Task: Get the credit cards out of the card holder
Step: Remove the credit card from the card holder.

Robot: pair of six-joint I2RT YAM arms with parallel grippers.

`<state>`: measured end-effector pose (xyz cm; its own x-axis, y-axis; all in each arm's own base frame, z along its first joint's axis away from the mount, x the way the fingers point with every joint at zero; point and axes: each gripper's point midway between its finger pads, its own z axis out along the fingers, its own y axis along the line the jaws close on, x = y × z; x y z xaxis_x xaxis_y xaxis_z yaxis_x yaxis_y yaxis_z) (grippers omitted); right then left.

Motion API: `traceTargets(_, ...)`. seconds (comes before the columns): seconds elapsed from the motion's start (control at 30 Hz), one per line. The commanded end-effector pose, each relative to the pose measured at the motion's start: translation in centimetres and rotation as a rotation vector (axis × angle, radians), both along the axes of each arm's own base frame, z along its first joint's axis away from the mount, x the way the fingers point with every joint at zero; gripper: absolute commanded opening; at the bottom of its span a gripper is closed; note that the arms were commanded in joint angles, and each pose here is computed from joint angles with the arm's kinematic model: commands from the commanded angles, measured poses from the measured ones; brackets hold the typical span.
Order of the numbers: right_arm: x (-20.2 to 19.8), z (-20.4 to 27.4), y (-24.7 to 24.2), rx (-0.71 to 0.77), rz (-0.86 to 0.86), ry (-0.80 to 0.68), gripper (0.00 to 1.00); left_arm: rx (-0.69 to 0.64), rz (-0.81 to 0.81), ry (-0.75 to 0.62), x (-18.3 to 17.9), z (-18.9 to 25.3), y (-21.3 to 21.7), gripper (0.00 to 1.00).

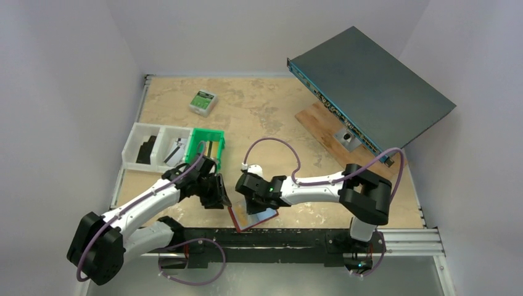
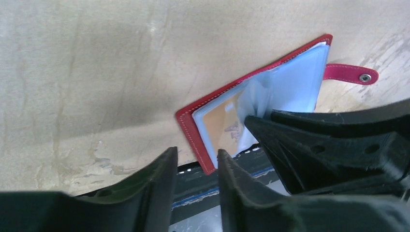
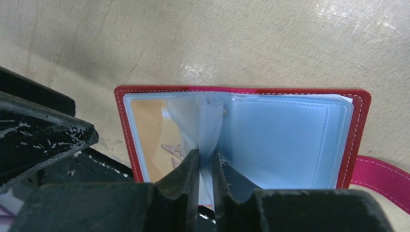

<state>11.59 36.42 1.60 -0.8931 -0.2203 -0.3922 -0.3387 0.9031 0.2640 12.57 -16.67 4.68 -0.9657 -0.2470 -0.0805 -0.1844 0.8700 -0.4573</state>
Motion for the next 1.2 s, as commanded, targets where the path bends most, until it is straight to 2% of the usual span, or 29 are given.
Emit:
traceTargets(0.0, -1.0, -1.9, -0.8, 0.045, -0.020, 0.102, 0.10, -0.076, -0.078, -0.028, 0.1, 0.8, -1.7, 0.30)
traceTargets(0.17, -0.7, -2.0, -1.1, 0.126, -0.054, 0.141, 0.07, -0.115, -0.128, -0.038, 0.1, 1.3, -3.2, 0.09)
traceTargets(0.3, -0.2, -1.7, -1.3, 0.208, -0.099, 0.175, 0.03, -0.132, -0.163, -0.023, 0.1, 0.8, -4.6, 0.01)
traceTargets(0.6, 0.5, -0.7, -1.6, 0.359, -0.171, 0.216, 0.00, -0.123, -0.205, 0.029, 0.2, -1.5, -6.5, 0.00)
traceTargets(0.87, 1.2, 0.5, -2.3, 0.500, -0.242, 0.238, 0.00, -0.067, -0.202, 0.053, 0.2, -3.2, -6.1, 0.00)
traceTargets(1.17, 2.2, 3.8, -1.2, 0.571, -0.201, 0.171, 0.22, -0.075, -0.242, 0.042, 0.8, -2.8, -7.3, 0.00)
